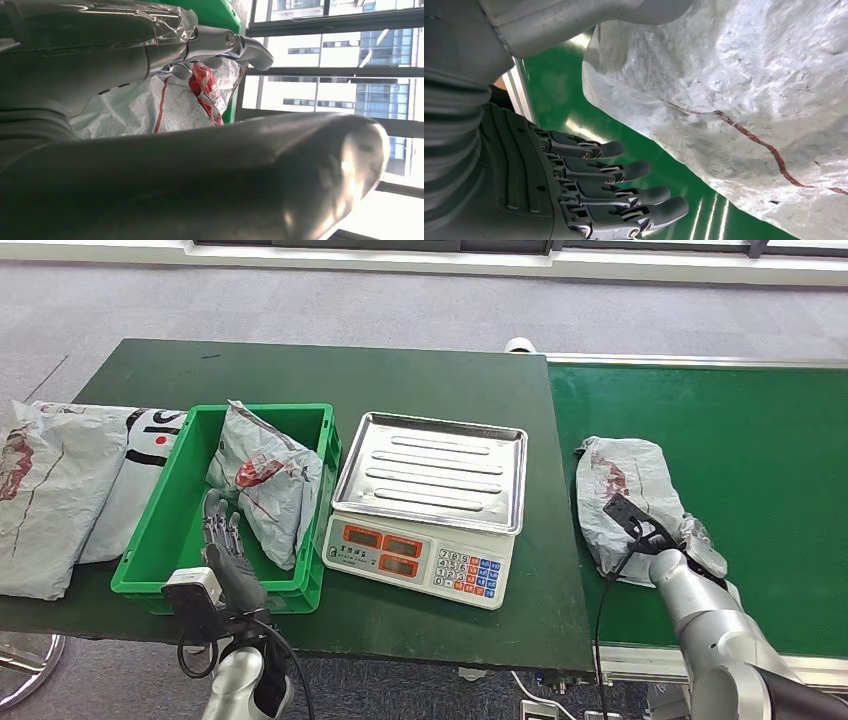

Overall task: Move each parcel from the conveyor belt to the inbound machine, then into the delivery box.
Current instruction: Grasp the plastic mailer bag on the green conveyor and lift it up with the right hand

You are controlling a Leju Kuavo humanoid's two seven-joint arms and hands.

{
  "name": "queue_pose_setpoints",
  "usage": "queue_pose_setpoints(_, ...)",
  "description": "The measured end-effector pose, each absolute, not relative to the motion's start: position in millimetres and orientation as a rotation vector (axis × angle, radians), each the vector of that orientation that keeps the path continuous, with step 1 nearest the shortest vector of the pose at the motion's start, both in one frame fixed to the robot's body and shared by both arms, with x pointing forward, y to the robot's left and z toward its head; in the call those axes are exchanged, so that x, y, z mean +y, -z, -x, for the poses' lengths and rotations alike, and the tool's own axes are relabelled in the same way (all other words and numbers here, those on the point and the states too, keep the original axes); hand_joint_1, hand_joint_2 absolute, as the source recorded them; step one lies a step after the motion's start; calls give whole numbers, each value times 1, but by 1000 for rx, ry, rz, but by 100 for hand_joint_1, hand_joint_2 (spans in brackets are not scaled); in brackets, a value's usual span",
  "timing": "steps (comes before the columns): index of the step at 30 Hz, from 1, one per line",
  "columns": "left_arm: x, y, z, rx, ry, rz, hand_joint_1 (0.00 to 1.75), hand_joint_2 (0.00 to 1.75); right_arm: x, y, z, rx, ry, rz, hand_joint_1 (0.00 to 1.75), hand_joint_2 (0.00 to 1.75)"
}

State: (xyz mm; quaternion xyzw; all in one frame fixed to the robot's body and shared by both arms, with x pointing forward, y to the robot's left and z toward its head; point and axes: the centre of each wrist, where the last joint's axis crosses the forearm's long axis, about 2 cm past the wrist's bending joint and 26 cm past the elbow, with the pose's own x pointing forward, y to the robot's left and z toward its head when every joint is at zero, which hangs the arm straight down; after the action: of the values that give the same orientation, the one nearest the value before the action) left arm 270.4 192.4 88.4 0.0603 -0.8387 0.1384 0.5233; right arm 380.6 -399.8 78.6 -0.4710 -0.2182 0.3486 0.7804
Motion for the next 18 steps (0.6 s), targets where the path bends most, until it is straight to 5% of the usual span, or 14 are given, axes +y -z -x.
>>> queue_pose_setpoints(18, 192, -88, -271, -2007, -331, -144, 0, 0, -396, -76, -380, -477, -779, 972, 0, 175)
